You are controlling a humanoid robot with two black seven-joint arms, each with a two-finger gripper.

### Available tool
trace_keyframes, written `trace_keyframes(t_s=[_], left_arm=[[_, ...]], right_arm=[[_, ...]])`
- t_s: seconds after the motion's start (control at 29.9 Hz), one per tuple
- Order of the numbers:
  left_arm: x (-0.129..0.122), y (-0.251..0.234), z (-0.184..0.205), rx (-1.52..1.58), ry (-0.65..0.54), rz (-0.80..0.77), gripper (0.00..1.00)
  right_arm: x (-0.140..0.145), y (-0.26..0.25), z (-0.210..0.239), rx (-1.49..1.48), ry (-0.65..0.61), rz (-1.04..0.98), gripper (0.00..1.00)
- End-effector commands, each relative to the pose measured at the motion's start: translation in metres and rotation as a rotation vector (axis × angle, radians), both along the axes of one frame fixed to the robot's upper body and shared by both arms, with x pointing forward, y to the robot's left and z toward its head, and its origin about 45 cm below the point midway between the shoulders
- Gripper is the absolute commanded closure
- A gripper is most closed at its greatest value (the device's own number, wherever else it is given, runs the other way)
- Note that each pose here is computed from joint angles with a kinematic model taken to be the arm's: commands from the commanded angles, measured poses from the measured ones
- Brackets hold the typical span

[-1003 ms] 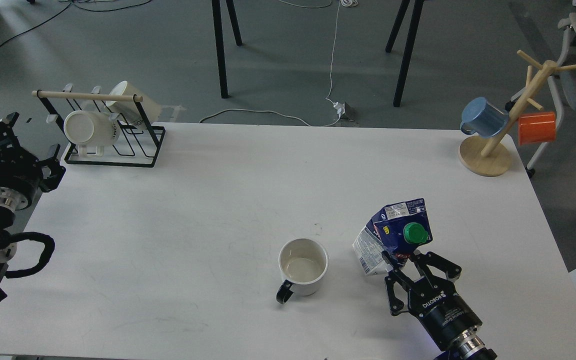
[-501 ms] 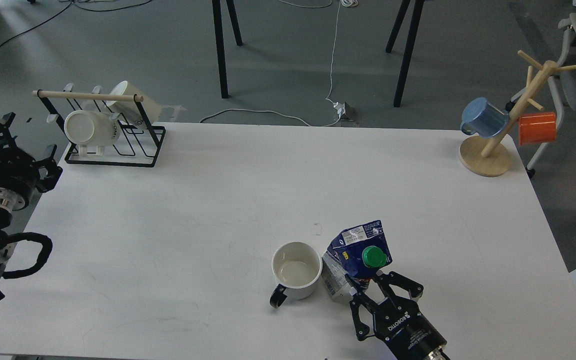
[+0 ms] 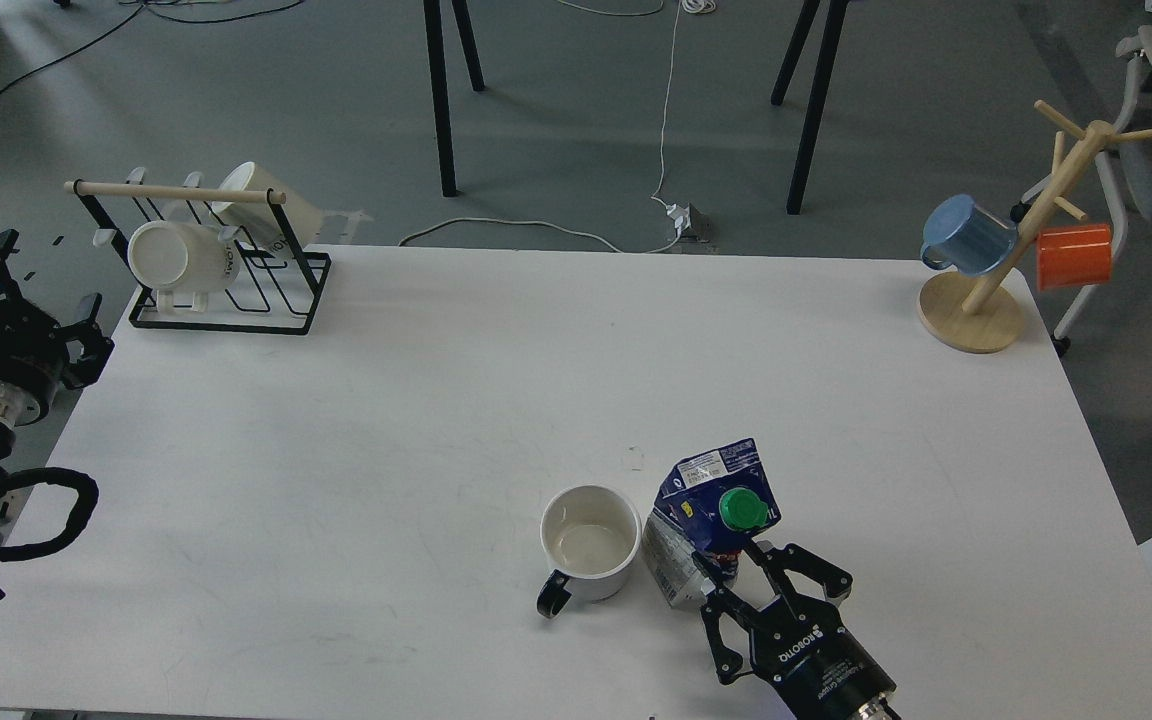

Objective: Place cup and milk with both arms

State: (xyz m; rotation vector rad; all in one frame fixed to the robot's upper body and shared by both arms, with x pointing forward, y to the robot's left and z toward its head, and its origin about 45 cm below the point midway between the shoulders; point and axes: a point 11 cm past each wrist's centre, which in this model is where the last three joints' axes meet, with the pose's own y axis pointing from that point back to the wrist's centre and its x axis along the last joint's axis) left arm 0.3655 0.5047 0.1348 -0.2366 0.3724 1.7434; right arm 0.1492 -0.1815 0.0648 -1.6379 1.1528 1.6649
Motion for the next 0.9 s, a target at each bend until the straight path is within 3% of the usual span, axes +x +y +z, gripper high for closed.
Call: trace_keyframes(t_s=[0.0, 0.23, 0.27, 0.33, 0.87], left_arm=[[0.000, 0.000, 0.000, 0.000, 0.001, -0.001, 0.01], [0.000, 0.000, 0.000, -0.001, 0.000, 0.000, 0.01], [0.000, 0.000, 0.000, -0.001, 0.000, 0.000, 0.01], [0.000, 0.000, 0.000, 0.000, 0.001, -0.001, 0.01], [0.000, -0.002, -0.001, -0.002, 0.001, -0.003, 0.01]], right_arm=[[0.000, 0.000, 0.000, 0.000, 0.002, 0.001, 0.53], [-0.003, 0.000, -0.001, 0.002, 0.010, 0.000, 0.39], [-0.003, 0.000, -0.002, 0.003, 0.011, -0.001, 0.32], [-0.003, 0.000, -0.001, 0.003, 0.012, 0.002, 0.00], [-0.032, -0.015, 0.016, 0.014, 0.037, 0.015, 0.00]])
